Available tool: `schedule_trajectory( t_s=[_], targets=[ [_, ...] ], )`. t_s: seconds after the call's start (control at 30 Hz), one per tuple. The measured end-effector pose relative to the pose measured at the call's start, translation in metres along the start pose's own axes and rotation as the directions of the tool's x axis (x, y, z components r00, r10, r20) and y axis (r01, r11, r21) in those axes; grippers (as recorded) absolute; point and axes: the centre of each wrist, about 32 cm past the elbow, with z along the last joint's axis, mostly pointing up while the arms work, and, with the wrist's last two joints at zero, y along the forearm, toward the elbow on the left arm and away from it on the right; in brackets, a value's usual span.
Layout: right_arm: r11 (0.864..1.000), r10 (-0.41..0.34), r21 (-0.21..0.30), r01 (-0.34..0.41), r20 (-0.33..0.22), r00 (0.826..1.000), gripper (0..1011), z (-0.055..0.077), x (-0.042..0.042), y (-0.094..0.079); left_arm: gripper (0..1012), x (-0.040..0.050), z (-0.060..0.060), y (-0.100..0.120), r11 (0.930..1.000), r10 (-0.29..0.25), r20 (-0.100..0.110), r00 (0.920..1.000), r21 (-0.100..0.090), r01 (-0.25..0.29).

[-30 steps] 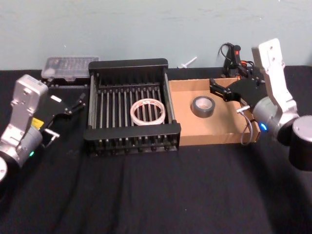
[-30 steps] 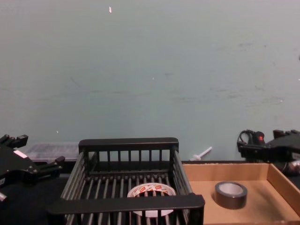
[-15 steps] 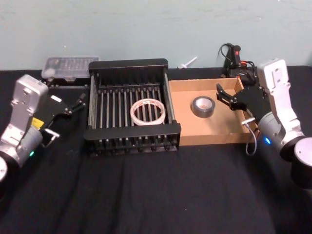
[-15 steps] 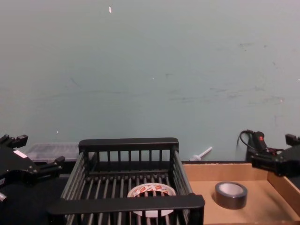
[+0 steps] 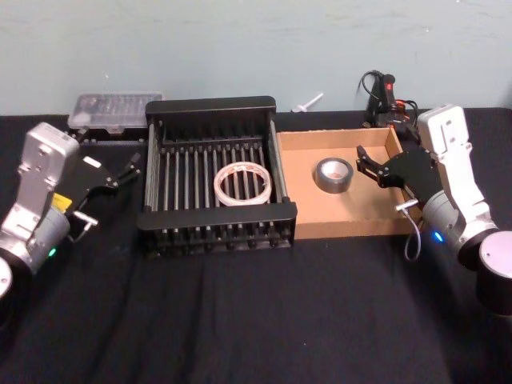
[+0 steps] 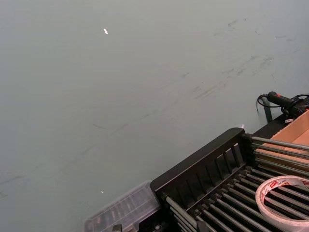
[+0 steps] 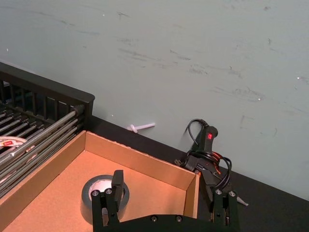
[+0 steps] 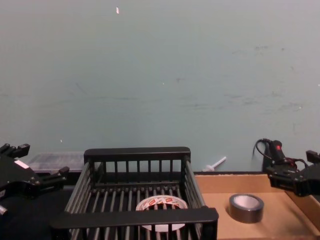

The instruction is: Pick up the white tape and place it into the black box , Pick up the silver tape and place it into the brown box.

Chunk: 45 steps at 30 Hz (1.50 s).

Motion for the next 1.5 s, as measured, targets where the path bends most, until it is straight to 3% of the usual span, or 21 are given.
schedule_trajectory(
  t_s=[1.5],
  targets=[
    [1.000,0.003,0.003,-0.003,-0.004,1.000,1002,0.0005,0.0001,-0.0001,1001,0.0000,0.0000,0.0000,1.0000,0.000,0.000,1.0000,0.000,0.000]
  ],
)
